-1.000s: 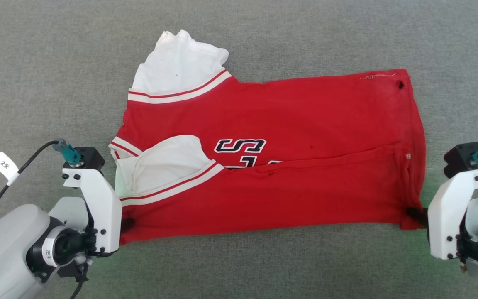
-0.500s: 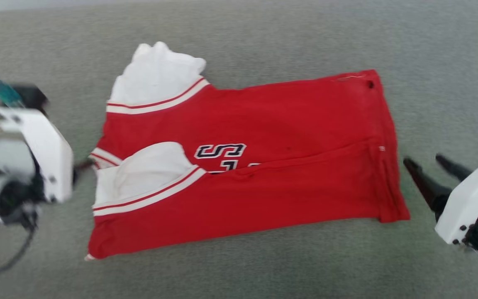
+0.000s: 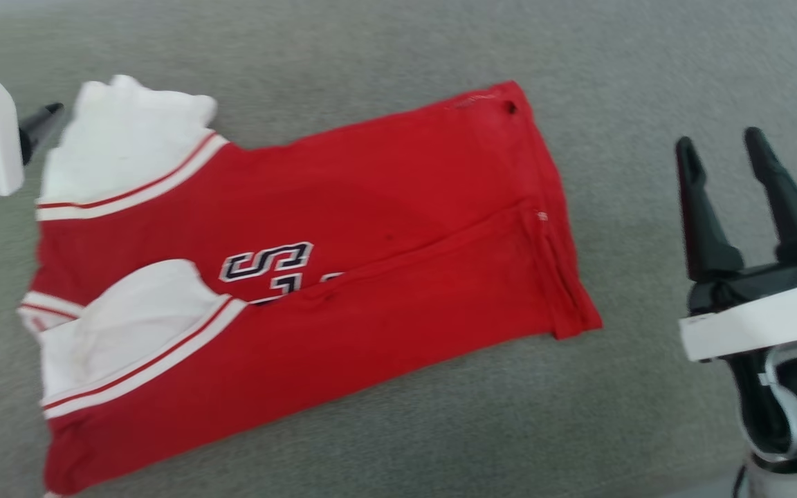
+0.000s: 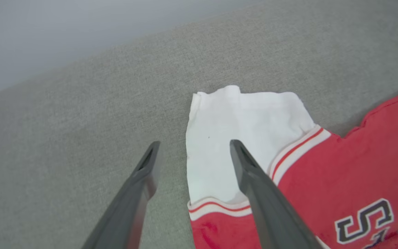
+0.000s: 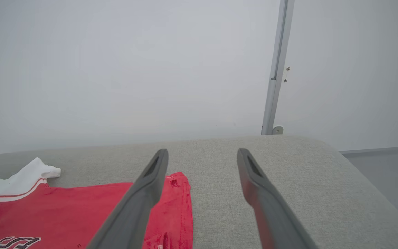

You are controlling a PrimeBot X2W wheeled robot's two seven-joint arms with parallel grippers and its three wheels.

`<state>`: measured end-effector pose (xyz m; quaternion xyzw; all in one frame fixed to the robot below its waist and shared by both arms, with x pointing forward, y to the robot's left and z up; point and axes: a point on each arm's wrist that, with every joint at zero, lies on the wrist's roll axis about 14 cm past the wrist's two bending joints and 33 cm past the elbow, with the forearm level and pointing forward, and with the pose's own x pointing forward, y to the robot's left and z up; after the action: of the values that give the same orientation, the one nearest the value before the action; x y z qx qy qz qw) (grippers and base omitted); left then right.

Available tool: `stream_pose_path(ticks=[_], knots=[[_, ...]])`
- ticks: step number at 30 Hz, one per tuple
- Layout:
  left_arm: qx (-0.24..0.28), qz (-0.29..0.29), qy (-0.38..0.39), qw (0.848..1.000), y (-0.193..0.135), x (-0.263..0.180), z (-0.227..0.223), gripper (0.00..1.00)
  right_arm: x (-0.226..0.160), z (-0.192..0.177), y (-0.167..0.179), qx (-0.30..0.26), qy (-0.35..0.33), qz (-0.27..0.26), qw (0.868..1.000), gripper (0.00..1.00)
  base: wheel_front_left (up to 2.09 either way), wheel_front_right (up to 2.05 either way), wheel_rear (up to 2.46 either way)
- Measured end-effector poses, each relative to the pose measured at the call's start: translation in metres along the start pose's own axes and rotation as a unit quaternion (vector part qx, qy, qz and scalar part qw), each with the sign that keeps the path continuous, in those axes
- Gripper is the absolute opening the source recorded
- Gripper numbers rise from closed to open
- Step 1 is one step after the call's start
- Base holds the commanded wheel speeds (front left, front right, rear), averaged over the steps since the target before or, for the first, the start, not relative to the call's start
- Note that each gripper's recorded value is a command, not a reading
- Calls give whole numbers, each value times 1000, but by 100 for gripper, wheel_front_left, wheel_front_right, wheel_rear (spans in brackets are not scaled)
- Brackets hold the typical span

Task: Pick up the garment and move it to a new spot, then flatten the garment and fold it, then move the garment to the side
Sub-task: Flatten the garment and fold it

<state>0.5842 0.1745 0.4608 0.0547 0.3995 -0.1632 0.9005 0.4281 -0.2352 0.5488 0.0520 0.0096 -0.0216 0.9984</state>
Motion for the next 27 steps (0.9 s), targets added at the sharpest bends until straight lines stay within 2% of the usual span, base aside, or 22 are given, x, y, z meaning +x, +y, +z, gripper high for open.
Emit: stream_pose_path(ticks=[5,11,16,20,21,22,27], knots=[[22,-8,9,1000,-4,39,5,100,1,-6,-3,1,-18,-9,1000,100,0,0,0],[-3,-14,63,998,-10,86,-22,100,8,-24,-5,11,0,-13,1000,100,0,0,0],[-29,-5,105,994,-7,105,-36,100,18,-44,5,27,40,4,999,100,0,0,0],[-54,-11,134,990,-10,108,-42,100,31,-59,18,29,89,37,995,100,0,0,0],[-59,-11,140,988,-10,107,-42,47,35,-63,18,22,105,43,993,100,0,0,0],[-61,-12,144,988,-10,108,-42,0,41,-68,19,16,123,49,991,100,0,0,0],[-63,-17,149,987,-12,109,-44,0,76,-86,25,-9,198,83,977,100,0,0,0]])
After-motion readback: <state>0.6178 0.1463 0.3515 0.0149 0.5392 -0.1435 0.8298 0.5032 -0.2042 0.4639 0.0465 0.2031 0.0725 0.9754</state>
